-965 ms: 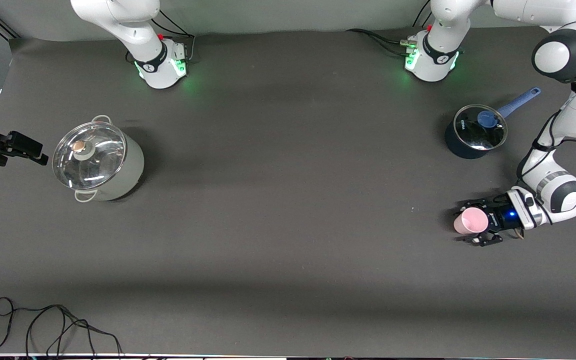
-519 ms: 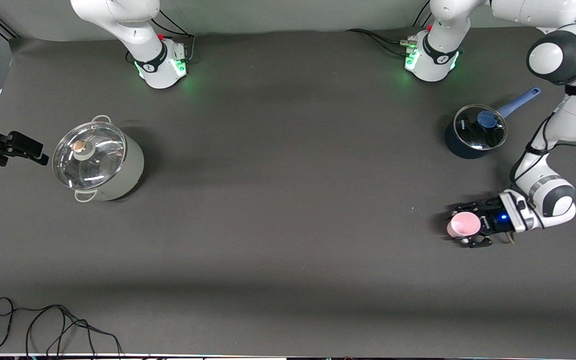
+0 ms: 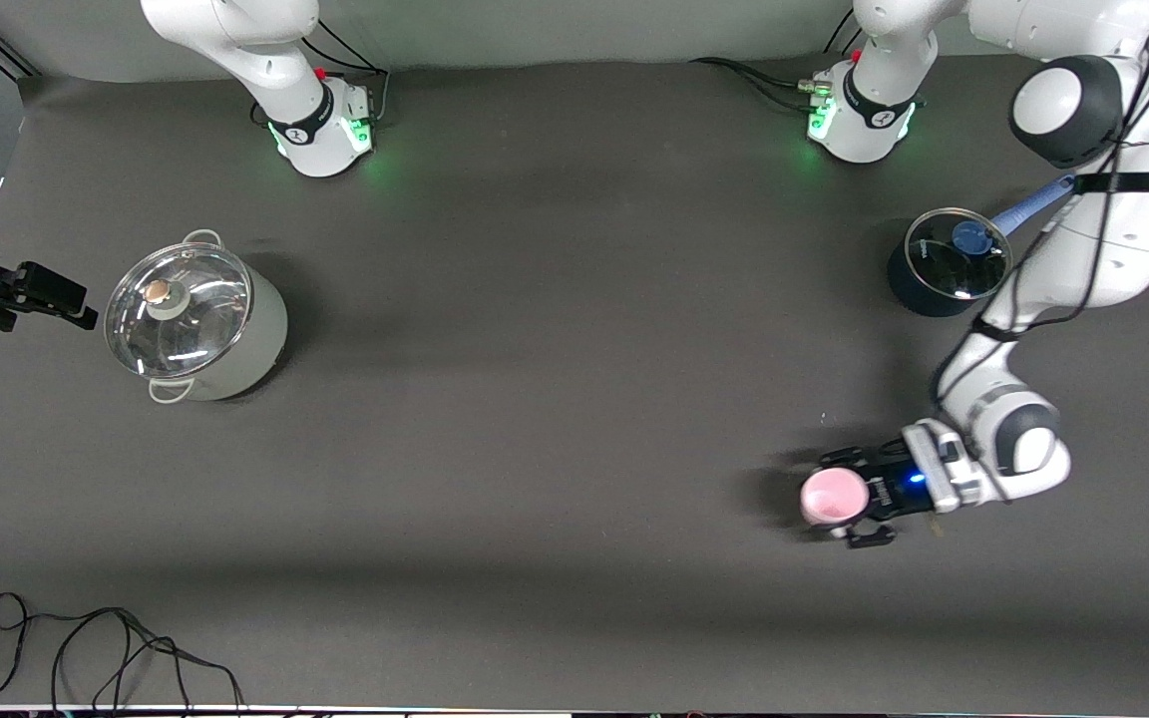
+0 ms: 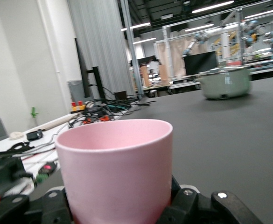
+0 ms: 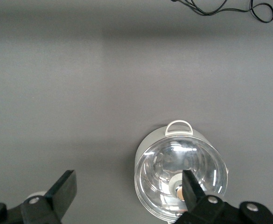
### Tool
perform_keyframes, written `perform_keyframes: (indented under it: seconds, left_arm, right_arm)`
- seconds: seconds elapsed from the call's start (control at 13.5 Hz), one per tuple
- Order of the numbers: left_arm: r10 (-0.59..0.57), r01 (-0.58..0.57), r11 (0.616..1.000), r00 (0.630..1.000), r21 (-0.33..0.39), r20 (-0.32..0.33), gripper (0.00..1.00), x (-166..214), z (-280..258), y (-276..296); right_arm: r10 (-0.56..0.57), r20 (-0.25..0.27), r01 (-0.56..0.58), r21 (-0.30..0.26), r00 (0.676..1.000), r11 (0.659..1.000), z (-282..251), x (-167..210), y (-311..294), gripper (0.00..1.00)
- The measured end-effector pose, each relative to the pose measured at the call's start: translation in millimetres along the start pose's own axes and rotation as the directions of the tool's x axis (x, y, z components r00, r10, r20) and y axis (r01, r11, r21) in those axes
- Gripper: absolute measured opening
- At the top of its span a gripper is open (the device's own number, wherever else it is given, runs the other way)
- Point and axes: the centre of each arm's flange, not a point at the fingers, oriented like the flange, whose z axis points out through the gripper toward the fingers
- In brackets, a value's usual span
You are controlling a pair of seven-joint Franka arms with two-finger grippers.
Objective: Transfer pink cup from left to right arm
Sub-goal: 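Lift the pink cup with the left gripper and carry it toward the glass pot, then hold the cup out with the left gripper while the right gripper reaches it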
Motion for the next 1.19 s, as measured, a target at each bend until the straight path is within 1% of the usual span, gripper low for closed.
perform_keyframes:
  seconds: [0.07,0.22,0.37,0.45,0.59,0.74,0.89,0.96,1.04,1.19]
  left_arm:
    - [0.000,-0.001,1.000,1.000,0.027,0.016,0.66,13,37,0]
    - [0.001,-0.005,0.997,0.998,0.077,0.060,0.66,47,105,3]
    - [-0.037,0.028,0.994,0.996,0.108,0.081,0.66,82,157,4]
    - [-0.054,0.045,0.992,0.995,0.120,0.081,0.66,99,177,4]
    - [-0.085,0.069,0.985,0.992,0.161,0.092,0.66,133,212,5]
    - [-0.122,0.095,0.969,0.987,0.227,0.108,0.66,173,247,12]
    - [-0.161,0.122,0.950,0.980,0.288,0.116,0.66,214,287,28]
    - [-0.175,0.134,0.942,0.978,0.307,0.112,0.66,233,308,39]
    - [-0.185,0.142,0.936,0.977,0.321,0.107,0.66,250,326,51]
    - [-0.206,0.165,0.930,0.974,0.330,0.095,0.66,272,353,73]
  right_arm:
    - [0.020,-0.001,-0.020,0.000,1.000,1.000,-1,0,0,1.00]
    - [0.117,0.006,-0.117,0.001,0.993,0.993,-4,-2,-4,1.00]
    - [0.249,0.021,-0.249,-0.003,0.968,0.969,-15,-7,-21,1.00]
    - [0.320,0.025,-0.320,-0.005,0.947,0.948,-21,-9,-30,1.00]
    - [0.455,0.034,-0.455,-0.004,0.890,0.890,-31,-14,-47,1.00]
    - [0.565,0.053,-0.566,0.002,0.823,0.824,-39,-18,-59,1.00]
    - [0.664,0.073,-0.666,0.008,0.744,0.746,-43,-20,-66,1.00]
    - [0.694,0.079,-0.696,0.012,0.716,0.718,-44,-21,-68,1.00]
    - [0.708,0.082,-0.711,0.014,0.701,0.703,-45,-21,-69,1.00]
    - [0.709,0.081,-0.712,0.024,0.701,0.702,-50,-22,-75,1.00]
